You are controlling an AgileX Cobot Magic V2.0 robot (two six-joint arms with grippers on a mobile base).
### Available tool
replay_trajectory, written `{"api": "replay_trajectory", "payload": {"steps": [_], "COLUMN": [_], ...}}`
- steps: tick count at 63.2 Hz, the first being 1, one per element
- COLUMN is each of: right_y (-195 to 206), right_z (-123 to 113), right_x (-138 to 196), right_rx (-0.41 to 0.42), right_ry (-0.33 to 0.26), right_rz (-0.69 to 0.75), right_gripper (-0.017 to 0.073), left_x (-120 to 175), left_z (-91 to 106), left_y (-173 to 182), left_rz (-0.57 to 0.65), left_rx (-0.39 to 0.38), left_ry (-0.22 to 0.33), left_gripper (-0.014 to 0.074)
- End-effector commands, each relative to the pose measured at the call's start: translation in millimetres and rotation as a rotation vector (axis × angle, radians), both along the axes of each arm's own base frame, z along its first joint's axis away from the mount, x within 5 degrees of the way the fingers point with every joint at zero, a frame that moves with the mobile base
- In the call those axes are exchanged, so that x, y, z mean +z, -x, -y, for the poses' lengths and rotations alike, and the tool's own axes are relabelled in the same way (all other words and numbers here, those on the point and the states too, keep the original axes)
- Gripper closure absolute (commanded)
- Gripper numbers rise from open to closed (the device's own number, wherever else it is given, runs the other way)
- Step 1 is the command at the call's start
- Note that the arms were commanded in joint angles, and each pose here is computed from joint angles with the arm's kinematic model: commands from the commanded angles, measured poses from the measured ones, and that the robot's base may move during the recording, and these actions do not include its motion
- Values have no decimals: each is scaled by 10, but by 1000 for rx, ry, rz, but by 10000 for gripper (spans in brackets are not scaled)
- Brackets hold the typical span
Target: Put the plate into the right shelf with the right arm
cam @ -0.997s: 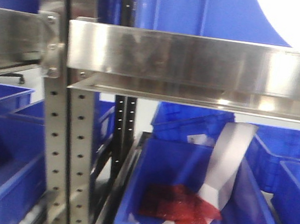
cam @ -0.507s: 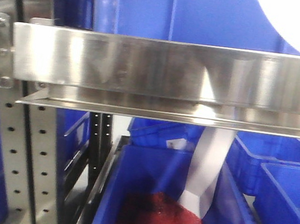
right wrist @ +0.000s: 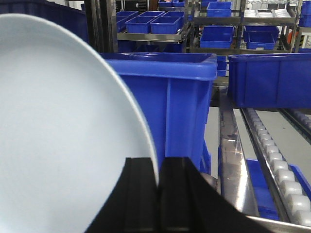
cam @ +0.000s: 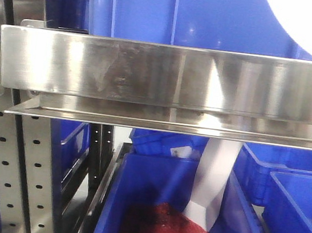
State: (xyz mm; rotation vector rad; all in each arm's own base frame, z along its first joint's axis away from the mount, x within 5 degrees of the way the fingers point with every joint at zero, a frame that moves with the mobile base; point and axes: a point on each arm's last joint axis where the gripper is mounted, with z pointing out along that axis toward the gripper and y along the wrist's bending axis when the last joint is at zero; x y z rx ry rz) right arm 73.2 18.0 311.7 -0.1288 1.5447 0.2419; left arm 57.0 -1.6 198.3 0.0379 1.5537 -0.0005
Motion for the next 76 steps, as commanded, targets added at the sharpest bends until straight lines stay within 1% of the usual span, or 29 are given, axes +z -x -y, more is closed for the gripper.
{"api": "replay_trajectory", "payload": {"steps": [1,27,40,59,67,76], "right_y": [7,7,19,21,57,-14], "right_z": [20,20,35,36,50,22], "right_x": [184,185,264,272,444,770], "right_rx": [-21,-21,-34,-35,-40,-22], "right_ry": [-28,-28,-49,-51,-76,-88], "right_rz": [113,114,200,209,287,250], "right_gripper": [507,507,507,505,505,505], "left_x": [52,52,52,52,52,52], "left_z": [-10,-10,-10,-10,-10,-10], "left_y": [8,8,8,8,8,8], "left_rz": [89,89,89,89,89,89], "left_rx": [9,9,9,9,9,9], "left_ry": [18,18,18,18,18,18], "left_gripper": [722,722,722,722,722,722]}}
